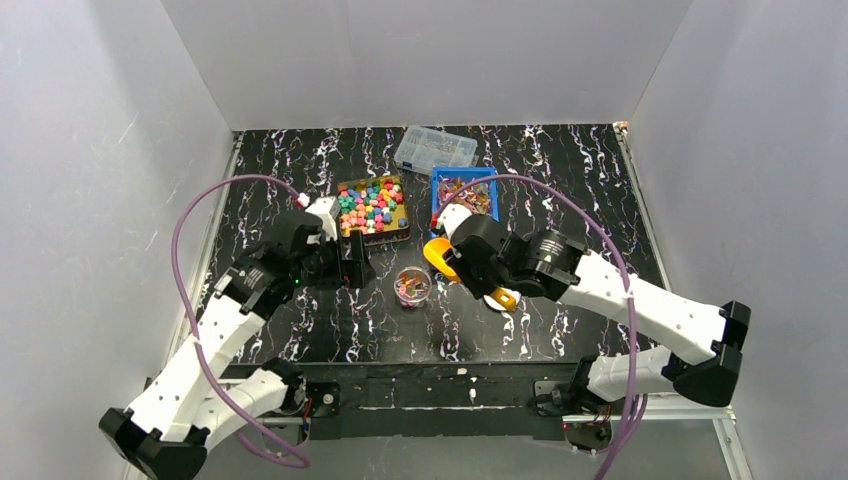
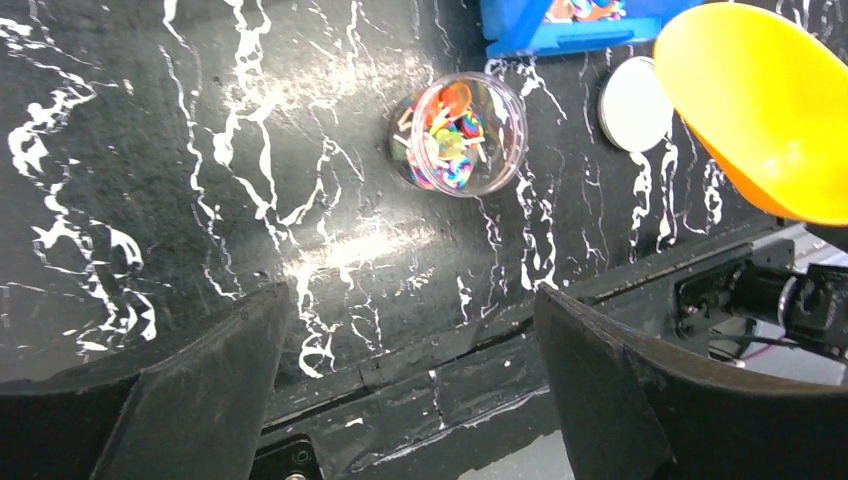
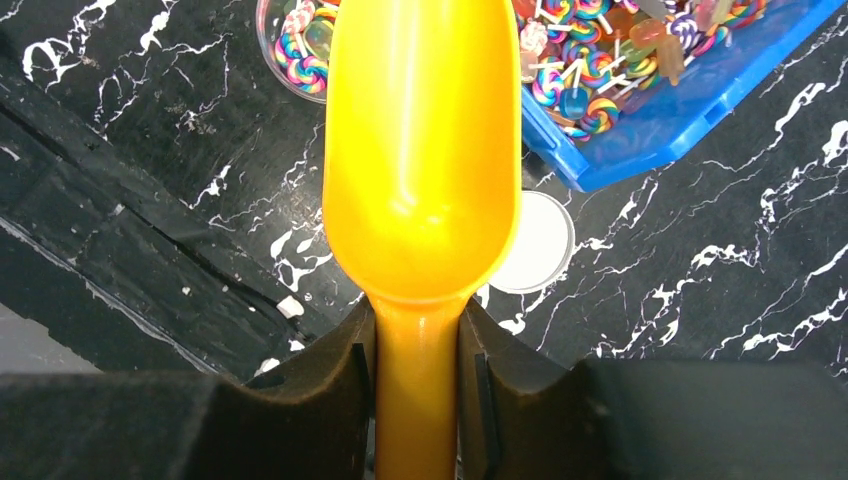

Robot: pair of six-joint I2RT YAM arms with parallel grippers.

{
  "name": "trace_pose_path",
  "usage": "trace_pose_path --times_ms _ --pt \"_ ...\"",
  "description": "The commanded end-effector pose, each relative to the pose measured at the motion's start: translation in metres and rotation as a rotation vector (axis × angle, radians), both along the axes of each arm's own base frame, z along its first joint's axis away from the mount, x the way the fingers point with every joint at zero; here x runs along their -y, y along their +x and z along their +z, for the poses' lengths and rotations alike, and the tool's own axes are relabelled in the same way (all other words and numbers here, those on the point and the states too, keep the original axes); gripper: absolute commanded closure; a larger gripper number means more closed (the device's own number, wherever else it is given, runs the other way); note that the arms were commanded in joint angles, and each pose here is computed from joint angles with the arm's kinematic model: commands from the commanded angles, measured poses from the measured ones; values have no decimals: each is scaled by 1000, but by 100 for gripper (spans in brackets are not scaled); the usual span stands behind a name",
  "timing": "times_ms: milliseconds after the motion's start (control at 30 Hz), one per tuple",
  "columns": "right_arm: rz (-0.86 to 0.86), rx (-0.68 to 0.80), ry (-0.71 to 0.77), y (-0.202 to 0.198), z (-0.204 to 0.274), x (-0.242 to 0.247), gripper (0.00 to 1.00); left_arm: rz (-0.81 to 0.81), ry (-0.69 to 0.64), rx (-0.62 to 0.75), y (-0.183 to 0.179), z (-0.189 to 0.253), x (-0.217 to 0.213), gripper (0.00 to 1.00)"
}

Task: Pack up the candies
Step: Adjust the storage box at the center of the board.

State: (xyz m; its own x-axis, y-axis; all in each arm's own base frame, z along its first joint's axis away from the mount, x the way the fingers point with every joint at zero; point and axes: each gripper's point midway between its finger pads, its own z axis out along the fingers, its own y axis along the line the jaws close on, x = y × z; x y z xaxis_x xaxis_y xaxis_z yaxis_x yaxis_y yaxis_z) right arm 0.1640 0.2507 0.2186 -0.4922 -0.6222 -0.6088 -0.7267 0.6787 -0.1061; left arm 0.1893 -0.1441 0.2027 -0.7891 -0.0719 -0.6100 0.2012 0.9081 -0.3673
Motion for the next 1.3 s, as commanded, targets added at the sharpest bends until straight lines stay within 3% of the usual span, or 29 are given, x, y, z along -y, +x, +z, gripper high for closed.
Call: trace_pose_path --times_ms 0,167,500,867,1267 --pt "-49 97 93 12 20 0 99 78 72 40 22 18 -14 12" --pt "-81 139 142 15 28 5 99 73 45 3 43 29 -7 19" --pt "-125 164 220 11 33 18 99 5 -86 -127 74 35 38 23" --pt "-200 179 313 2 45 45 99 -73 -258 -309 110 17 99 34" --pt "-221 159 375 -8 46 55 99 -86 -307 -393 123 -10 140 42"
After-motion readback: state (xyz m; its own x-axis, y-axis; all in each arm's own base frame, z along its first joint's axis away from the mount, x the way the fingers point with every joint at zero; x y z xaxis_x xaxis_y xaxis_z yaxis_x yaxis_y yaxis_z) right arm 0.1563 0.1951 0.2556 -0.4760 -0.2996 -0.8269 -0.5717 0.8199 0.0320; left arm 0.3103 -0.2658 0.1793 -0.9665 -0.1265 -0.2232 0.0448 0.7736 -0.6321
